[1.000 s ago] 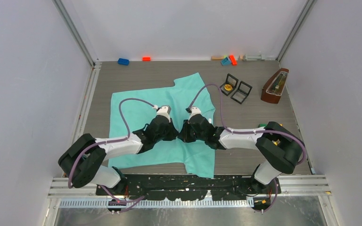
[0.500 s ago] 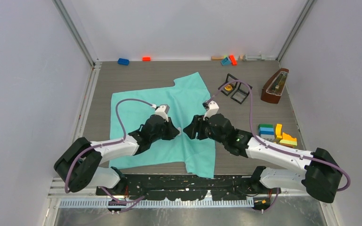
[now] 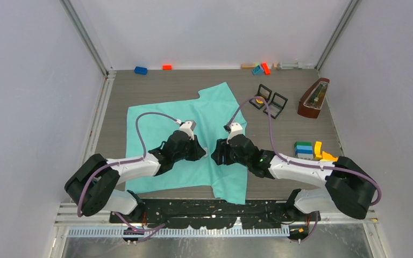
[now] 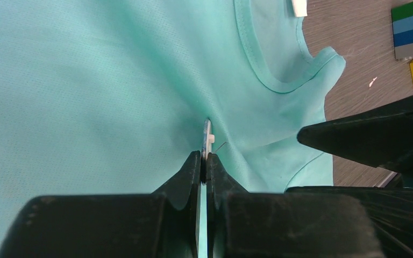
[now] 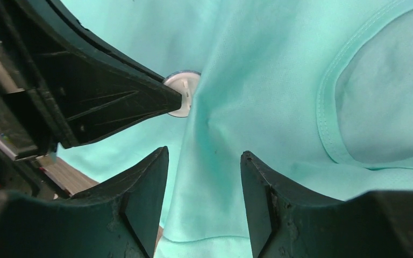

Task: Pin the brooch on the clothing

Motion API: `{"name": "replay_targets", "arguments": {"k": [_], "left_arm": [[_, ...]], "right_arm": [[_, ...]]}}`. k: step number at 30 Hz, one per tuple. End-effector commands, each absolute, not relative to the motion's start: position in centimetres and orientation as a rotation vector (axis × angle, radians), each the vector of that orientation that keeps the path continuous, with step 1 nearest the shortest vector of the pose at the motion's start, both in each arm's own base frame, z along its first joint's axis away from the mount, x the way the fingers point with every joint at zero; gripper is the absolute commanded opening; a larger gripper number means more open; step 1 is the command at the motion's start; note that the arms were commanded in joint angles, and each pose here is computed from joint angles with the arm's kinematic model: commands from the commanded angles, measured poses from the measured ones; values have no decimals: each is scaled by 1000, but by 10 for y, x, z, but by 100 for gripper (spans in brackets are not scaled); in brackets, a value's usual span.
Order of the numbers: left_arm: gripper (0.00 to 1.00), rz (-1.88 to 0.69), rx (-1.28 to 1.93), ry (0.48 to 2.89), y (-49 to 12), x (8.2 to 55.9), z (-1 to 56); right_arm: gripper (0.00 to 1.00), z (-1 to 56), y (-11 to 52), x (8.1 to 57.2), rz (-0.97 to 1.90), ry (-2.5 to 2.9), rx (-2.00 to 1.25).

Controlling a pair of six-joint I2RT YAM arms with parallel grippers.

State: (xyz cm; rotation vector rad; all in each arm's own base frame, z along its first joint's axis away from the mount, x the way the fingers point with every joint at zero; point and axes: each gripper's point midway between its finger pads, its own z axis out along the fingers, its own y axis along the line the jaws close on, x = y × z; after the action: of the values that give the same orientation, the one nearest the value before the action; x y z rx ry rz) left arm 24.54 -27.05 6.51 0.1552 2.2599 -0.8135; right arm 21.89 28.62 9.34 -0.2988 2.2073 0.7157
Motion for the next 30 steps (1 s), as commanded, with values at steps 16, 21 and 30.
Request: {"name": "replay_targets", "arguments": {"k": [16, 21, 30], "left_arm": [[0, -855, 185, 2231, -284, 255, 78], [0, -864, 185, 2218, -286, 256, 80], [0, -892, 179, 2189, -291, 260, 79]], "right_arm": [[47, 77, 330, 245, 750, 2174, -347], [21, 69, 333, 246, 736, 2198, -355], [1, 68, 335, 237, 776, 2202, -397]]}}
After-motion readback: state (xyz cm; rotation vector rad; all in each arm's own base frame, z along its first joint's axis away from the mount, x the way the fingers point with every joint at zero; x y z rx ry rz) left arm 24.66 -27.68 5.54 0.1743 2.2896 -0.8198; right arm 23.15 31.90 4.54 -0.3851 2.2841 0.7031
